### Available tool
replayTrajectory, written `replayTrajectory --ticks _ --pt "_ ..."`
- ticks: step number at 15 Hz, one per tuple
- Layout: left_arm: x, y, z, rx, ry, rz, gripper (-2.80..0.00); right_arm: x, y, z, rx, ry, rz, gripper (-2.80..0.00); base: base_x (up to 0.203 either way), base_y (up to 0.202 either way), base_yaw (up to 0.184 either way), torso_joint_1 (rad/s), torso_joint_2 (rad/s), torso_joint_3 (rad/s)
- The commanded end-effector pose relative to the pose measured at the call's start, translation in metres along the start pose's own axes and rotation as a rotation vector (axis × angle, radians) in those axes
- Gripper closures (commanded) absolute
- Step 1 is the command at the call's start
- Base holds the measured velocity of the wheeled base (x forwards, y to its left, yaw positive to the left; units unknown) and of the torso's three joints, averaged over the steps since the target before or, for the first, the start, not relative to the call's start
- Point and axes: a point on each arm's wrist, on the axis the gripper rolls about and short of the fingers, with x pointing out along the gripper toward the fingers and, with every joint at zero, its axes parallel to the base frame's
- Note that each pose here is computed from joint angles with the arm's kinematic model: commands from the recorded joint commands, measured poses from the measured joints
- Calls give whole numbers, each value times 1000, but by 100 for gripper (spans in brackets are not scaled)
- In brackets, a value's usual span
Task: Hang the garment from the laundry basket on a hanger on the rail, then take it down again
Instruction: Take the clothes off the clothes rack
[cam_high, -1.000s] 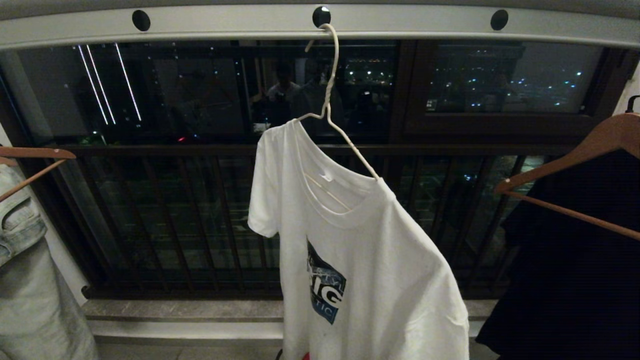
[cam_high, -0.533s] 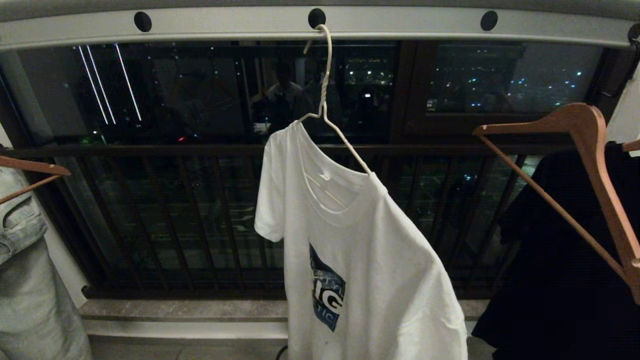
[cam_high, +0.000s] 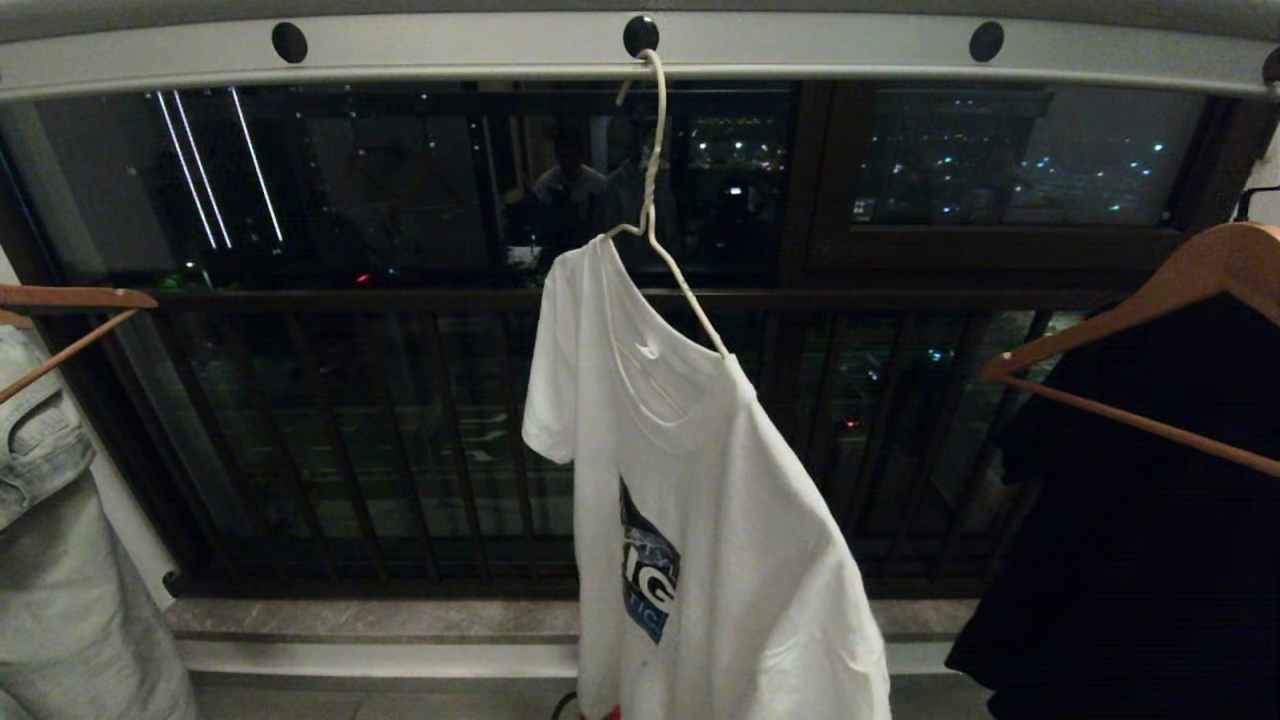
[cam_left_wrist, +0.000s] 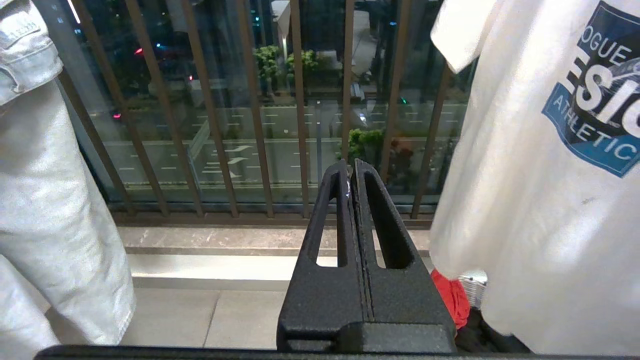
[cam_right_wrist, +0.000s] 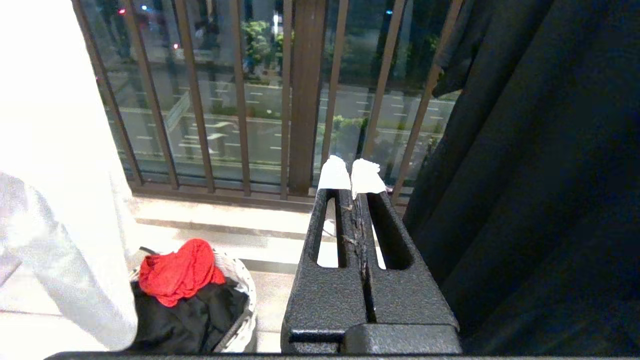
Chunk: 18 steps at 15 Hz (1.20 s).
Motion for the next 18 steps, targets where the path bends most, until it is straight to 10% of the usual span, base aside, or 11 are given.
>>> replayTrajectory --ticks 1,18 --pt "1 0 -2 0 10 1 0 0 0 0 -1 3 1 0 0 0 0 0 0 0" --pt "1 0 -2 0 10 1 0 0 0 0 -16 2 1 0 0 0 0 0 0 0"
